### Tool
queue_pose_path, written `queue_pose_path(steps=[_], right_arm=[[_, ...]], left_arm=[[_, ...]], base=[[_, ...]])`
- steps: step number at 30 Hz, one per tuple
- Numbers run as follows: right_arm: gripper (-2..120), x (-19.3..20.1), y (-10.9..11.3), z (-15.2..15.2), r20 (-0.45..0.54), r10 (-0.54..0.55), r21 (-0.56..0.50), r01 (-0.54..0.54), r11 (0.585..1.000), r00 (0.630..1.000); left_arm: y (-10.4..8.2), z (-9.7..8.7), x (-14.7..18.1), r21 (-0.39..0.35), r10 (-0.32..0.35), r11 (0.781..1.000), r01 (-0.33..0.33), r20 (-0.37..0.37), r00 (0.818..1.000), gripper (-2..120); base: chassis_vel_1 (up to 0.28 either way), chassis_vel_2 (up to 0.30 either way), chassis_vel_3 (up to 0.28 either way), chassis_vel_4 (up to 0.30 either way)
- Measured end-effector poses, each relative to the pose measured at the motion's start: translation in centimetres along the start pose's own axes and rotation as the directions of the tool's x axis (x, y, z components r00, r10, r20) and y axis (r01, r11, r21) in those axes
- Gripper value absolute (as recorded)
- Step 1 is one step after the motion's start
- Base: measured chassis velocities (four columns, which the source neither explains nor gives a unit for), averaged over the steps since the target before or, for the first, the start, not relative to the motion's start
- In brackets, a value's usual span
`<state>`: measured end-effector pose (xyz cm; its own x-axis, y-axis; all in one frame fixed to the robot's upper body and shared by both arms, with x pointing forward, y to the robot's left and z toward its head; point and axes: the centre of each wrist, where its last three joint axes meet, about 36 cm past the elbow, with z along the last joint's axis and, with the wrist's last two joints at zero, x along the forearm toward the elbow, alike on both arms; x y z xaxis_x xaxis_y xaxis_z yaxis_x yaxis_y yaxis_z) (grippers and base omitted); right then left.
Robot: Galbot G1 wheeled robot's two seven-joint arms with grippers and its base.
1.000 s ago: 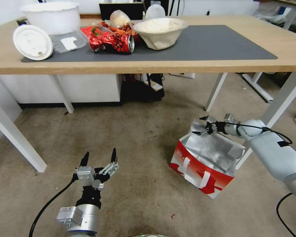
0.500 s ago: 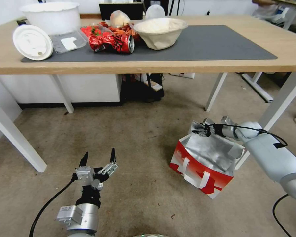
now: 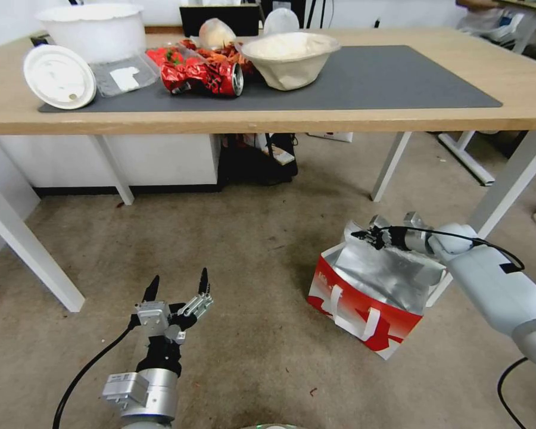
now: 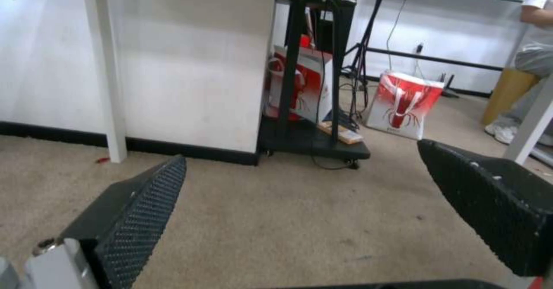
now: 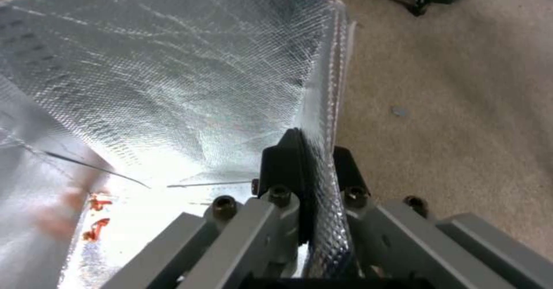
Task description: Pick up the food delivery bag from the floor and place it on the table.
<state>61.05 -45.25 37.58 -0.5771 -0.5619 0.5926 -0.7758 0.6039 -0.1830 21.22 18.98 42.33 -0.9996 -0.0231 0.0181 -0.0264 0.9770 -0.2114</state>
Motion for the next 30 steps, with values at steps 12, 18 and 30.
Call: queue_pose_path(steps=[12, 18, 30], right_arm=[[0, 4.2, 1.2, 0.2, 0.201, -0.088, -0.047, 0.099, 0.994, 0.976], [0, 7.0, 4.0, -2.0, 0.328, -0.143, -0.051, 0.168, 0.984, 0.934], [0, 11.5, 11.5, -5.6, 0.56, -0.237, -0.167, 0.389, 0.906, 0.794]], left_arm=[[-0.1, -0.3, 0.0, 0.004, -0.008, 1.0, 0.008, 0.01, 1.0, 100], [-0.2, -0.6, 0.1, 0.008, -0.022, 1.0, 0.022, 0.017, 1.0, 100], [-0.2, -1.4, 0.2, 0.015, -0.032, 0.999, 0.031, 0.035, 0.999, 100]], base=[[0.0, 0.0, 0.0, 0.0], [0.0, 0.0, 0.0, 0.0], [0.0, 0.0, 0.0, 0.0]])
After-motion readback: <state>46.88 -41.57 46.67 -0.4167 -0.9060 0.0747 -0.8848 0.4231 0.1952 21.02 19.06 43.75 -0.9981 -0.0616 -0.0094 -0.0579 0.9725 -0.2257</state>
